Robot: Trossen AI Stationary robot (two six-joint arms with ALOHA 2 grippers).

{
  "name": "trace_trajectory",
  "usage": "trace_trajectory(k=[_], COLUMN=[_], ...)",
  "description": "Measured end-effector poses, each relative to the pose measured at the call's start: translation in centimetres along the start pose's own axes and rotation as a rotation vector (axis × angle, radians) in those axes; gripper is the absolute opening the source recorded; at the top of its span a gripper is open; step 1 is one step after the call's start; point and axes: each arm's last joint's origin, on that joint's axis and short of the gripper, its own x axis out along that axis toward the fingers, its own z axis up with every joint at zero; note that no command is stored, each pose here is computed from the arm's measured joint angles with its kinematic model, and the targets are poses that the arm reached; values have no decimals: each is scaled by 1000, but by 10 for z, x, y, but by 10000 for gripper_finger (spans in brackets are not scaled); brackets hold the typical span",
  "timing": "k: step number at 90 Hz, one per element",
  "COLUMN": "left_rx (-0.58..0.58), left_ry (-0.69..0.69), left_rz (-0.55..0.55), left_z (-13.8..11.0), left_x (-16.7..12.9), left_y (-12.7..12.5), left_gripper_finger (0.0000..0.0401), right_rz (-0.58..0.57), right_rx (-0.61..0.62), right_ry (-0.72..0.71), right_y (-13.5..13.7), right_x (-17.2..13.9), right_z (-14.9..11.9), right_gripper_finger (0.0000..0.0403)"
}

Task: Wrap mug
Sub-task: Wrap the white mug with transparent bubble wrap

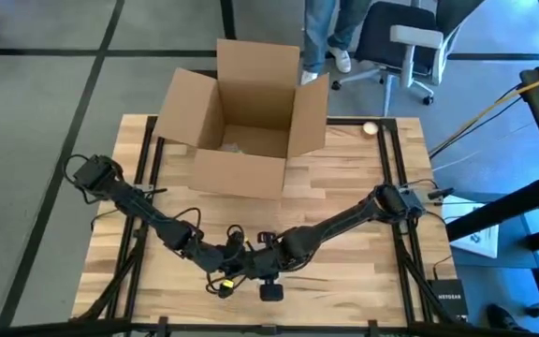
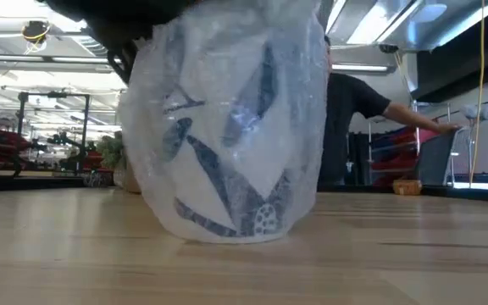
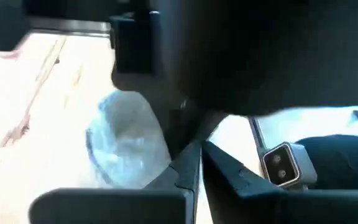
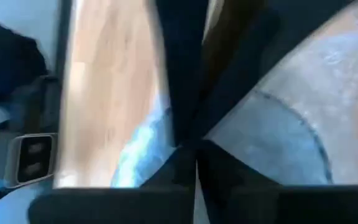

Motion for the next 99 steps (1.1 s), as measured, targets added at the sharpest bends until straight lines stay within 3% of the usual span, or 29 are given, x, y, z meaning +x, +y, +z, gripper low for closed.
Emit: trace_trajectory(k=[29,42,59,81,99], left_rx=[9,-19,-19,-45,-51], left_ry=[35,-1,49,115,116], left_rz=[3,-12,28,110,119], left_z=[-2,14,17,10,9], left_x=[-4,-21,-36,-39,-39], left_y=[1,-2,3,9,9], left_gripper_finger=[0,0,0,0,0], right_rz=[-70,-92,-135,-178,-169], right_rx=[2,12,4,-13,-10], right_ry=[53,104,93,-56,-58], right_y=[1,5,11,8,2], right_x=[-31,-41,-69,-43,-4], right_z=[3,1,5,12,-2], right_gripper_finger=[1,1,1,1,1])
